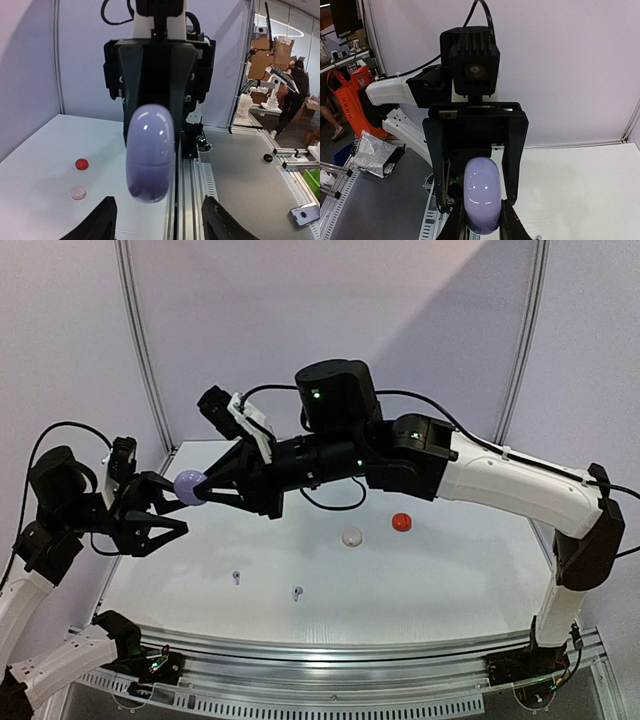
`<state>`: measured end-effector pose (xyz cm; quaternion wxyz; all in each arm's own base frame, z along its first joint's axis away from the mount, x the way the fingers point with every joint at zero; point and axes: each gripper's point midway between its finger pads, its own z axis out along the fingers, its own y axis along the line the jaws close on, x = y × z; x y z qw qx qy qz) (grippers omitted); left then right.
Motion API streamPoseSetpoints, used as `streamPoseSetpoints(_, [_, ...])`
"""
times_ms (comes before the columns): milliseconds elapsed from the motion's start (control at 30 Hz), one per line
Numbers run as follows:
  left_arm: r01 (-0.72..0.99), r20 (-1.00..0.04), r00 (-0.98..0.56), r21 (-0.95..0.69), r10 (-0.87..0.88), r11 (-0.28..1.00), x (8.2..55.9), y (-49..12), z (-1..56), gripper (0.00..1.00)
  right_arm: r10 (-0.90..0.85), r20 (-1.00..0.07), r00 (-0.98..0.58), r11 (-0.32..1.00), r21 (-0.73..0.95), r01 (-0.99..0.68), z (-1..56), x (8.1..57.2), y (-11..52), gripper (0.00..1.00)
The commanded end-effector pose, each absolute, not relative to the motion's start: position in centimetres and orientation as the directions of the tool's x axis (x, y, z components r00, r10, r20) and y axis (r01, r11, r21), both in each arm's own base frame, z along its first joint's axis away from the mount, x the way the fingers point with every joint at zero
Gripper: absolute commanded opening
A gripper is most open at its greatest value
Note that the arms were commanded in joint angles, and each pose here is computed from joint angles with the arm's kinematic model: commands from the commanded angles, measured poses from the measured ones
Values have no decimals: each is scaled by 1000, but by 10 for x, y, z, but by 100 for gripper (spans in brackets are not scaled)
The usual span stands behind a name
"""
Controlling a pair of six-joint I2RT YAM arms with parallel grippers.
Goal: Insert the wireless bluetooth earbuds into the charging case
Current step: Pass from the right arm to the left
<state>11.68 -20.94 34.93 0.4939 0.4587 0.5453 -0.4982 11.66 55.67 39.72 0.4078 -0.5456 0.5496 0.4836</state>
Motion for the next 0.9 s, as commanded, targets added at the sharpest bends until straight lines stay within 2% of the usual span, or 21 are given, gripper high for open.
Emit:
streamPoseSetpoints(0, [992, -995, -102, -102, -1, 70, 105, -207, 346, 56, -300, -954, 4, -31, 6, -999, 375, 115, 567, 0])
streamPoseSetpoints(133, [990, -995, -97, -98, -16, 98, 103, -203, 344, 51, -316, -948, 30, -36, -19, -999, 368, 114, 575, 0])
streamPoseSetpoints(367, [989, -995, -93, -96, -32, 112, 101, -200, 346, 29, -308, -951, 30, -28, -22, -999, 367, 111, 581, 0])
streamPoseSetpoints(567, [991, -996, -80, -84, -35, 104, 98, -199, 348, 1, -310, -951, 24, -27, -17, -999, 366, 111, 582, 0])
streamPoseSetpoints(700, [992, -997, -74, -78, -35, 101, 97, -199, 347, 0, -310, -950, 21, -15, -17, -1000, 367, 113, 581, 1])
streamPoseSetpoints(800, [993, -999, -38, -41, -32, 112, 96, -198, 347, 0, -307, -952, 3, 9, -6, -1000, 367, 116, 581, 30])
streamPoseSetpoints(867, [992, -1000, 10, 8, -14, 122, 96, -197, 345, 0, -302, -953, -9, 46, -5, -999, 368, 122, 582, 40])
